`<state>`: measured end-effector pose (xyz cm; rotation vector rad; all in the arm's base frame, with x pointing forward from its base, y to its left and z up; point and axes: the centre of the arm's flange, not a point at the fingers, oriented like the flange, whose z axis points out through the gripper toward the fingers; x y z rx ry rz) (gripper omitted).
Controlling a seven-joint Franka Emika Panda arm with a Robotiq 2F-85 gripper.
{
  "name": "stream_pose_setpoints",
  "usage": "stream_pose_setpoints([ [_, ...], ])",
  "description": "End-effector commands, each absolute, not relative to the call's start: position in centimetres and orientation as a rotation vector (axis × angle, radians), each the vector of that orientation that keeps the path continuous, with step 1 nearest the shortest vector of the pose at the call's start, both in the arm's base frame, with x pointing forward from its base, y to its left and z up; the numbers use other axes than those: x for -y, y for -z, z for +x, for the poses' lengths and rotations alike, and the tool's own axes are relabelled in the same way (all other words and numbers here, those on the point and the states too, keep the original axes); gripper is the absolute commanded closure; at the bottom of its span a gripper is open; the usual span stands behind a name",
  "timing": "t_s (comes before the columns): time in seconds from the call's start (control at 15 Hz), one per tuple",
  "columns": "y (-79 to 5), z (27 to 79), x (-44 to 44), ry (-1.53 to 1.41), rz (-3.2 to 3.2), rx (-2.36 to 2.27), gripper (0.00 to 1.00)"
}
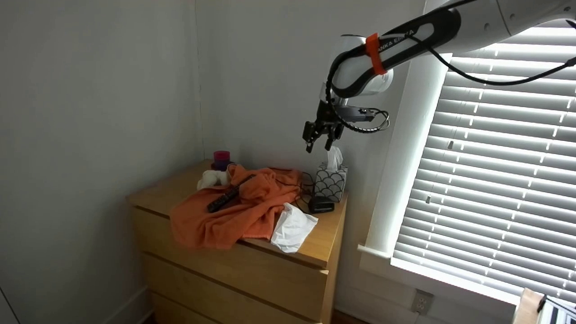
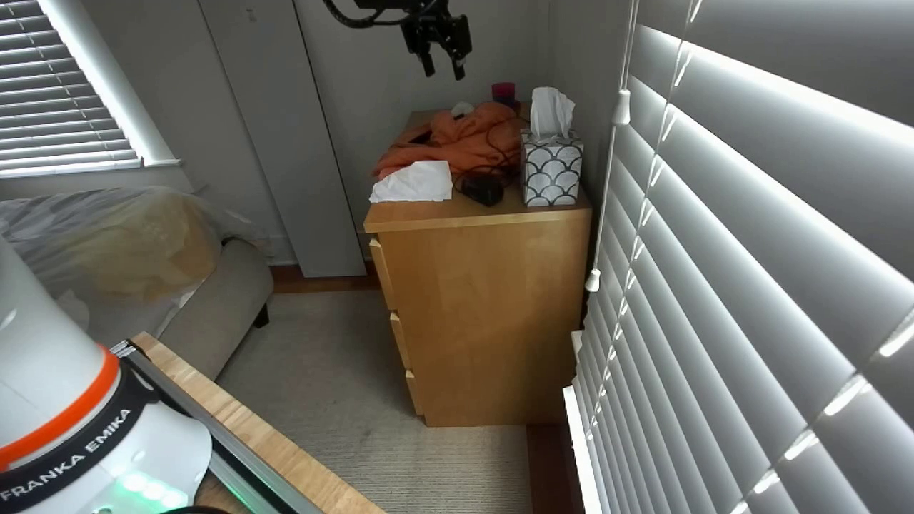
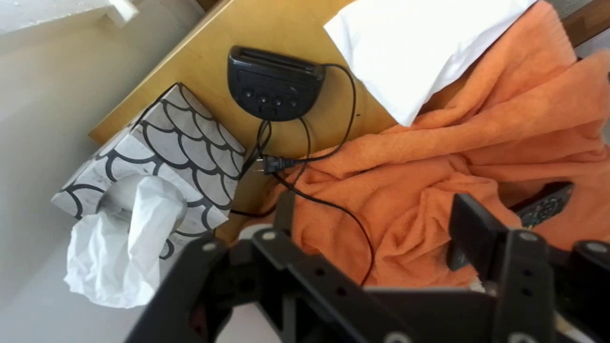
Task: Press the alarm button
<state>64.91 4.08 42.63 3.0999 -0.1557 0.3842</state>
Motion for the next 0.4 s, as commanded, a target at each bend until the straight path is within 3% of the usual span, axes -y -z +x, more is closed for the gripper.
stream_pose_setpoints([
  [0.0,-43.18,64.60,-4.54,-0.394,3.108,0.111,0.11],
  [0.07,-43.63,64.32,-4.91,-0.401,3.116,0.077,0.02],
  [0.13,-43.92,64.13,-5.07,-0.406,3.119,0.059,0.00],
  [0.33,-43.95,64.02,-5.00,-0.405,3.120,0.047,0.00],
])
